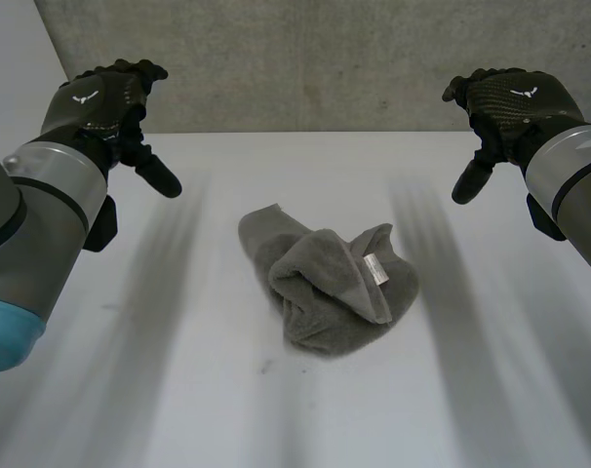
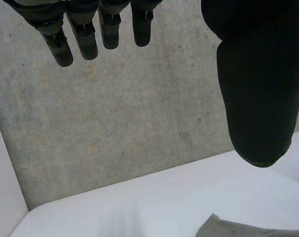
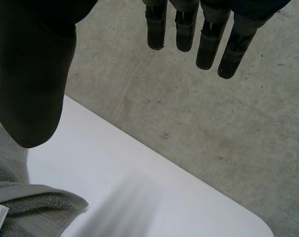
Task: Fold the towel.
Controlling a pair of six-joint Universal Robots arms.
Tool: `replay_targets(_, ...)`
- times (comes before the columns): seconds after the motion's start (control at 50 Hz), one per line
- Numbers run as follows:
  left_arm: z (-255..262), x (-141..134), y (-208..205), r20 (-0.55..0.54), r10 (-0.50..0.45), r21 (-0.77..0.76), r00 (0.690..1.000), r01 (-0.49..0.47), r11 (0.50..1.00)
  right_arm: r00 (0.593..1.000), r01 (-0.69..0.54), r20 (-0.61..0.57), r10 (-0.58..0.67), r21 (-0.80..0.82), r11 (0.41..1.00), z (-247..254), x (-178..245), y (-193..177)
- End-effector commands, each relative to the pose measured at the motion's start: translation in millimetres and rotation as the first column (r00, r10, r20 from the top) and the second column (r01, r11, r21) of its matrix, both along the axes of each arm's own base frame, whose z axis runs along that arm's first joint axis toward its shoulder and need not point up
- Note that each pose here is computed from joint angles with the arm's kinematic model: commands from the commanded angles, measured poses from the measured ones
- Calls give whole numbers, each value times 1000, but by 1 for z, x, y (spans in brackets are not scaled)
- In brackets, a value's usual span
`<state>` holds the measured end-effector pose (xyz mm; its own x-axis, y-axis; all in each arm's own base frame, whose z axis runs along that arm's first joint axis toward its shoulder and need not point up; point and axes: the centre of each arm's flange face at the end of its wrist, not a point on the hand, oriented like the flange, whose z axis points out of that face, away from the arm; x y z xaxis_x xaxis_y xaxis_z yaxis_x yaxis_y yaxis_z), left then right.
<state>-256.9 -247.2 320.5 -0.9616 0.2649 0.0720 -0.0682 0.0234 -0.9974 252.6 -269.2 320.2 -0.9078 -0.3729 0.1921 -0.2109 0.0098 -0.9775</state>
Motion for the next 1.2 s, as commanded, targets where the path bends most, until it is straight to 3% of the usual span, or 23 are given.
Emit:
replay_targets(0.02, -12, -4, -5, 20, -12, 27, 1000, 11, 1000, 1000, -6, -2, 6, 6, 1000, -1, 1, 0)
replay_targets(0.16, -36, -19, -13, 128, -116, 50, 985, 111, 993, 994, -108, 34, 104, 130, 986, -13, 16, 16)
replay_targets(0.26, -54, -25, -22, 178, -165, 62, 970, 156, 986, 964, -184, 244, 103, 335, 924, -42, 30, 20)
replay_targets(0.32, -67, -29, -29, 184, -197, 72, 963, 187, 980, 955, -204, 285, 82, 431, 879, -66, 39, 24)
replay_targets(0.46, -93, -24, -49, 177, -239, 94, 955, 225, 970, 957, -235, 273, 93, 551, 801, -115, 60, 37)
replay_targets(0.6, -108, -24, -58, 167, -272, 64, 948, 265, 962, 947, -228, 322, 15, 637, 736, -149, 69, 31)
replay_targets(0.68, -112, -25, -60, 165, -271, 48, 948, 267, 963, 945, -220, 326, 7, 620, 753, -148, 69, 29)
replay_targets(0.72, -113, -25, -60, 164, -270, 43, 949, 267, 963, 942, -185, 336, -10, 542, 820, -131, 63, 22)
replay_targets(0.78, -115, -25, -60, 164, -270, 41, 949, 267, 963, 942, -173, 337, 0, 485, 857, -118, 58, 21)
replay_targets(0.82, -115, -25, -59, 164, -270, 43, 949, 267, 963, 971, -165, 226, 81, 384, 909, -98, 48, 27)
replay_targets(0.84, -116, -25, -59, 164, -272, 46, 948, 268, 962, 971, -165, 225, 82, 383, 909, -98, 48, 27)
replay_targets(0.88, -117, -25, -58, 165, -274, 51, 947, 270, 962, 981, -182, -9, 193, 293, 939, -95, 38, 38)
replay_targets(0.9, -117, -25, -58, 165, -276, 54, 947, 271, 961, 981, -182, -10, 193, 293, 939, -95, 38, 38)
replay_targets(0.92, -117, -26, -57, 165, -278, 55, 946, 272, 961, 963, -195, -130, 237, 271, 943, -99, 33, 45)
replay_targets(0.94, -117, -26, -57, 165, -278, 55, 946, 272, 961, 963, -196, -131, 237, 270, 943, -99, 33, 45)
replay_targets(0.98, -117, -26, -57, 165, -281, 55, 946, 275, 960, 895, -226, -335, 296, 232, 946, -106, 24, 60)
replay_targets(1.0, -117, -28, -56, 165, -284, 57, 945, 278, 959, 894, -226, -336, 296, 232, 946, -106, 23, 60)
replay_targets(1.04, -119, -30, -55, 165, -293, 60, 942, 287, 956, 833, -257, -446, 328, 212, 943, -107, 14, 75)
replay_targets(1.1, -125, -34, -55, 166, -302, 69, 939, 294, 953, 821, -258, -470, 325, 204, 944, -107, 9, 78)
replay_targets(1.16, -131, -43, -56, 168, -320, 70, 932, 313, 947, 844, -231, -445, 298, 199, 952, -104, 4, 75)
replay_targets(1.2, -134, -49, -56, 169, -335, 70, 927, 328, 942, 903, -201, -336, 268, 220, 955, -100, 5, 72)
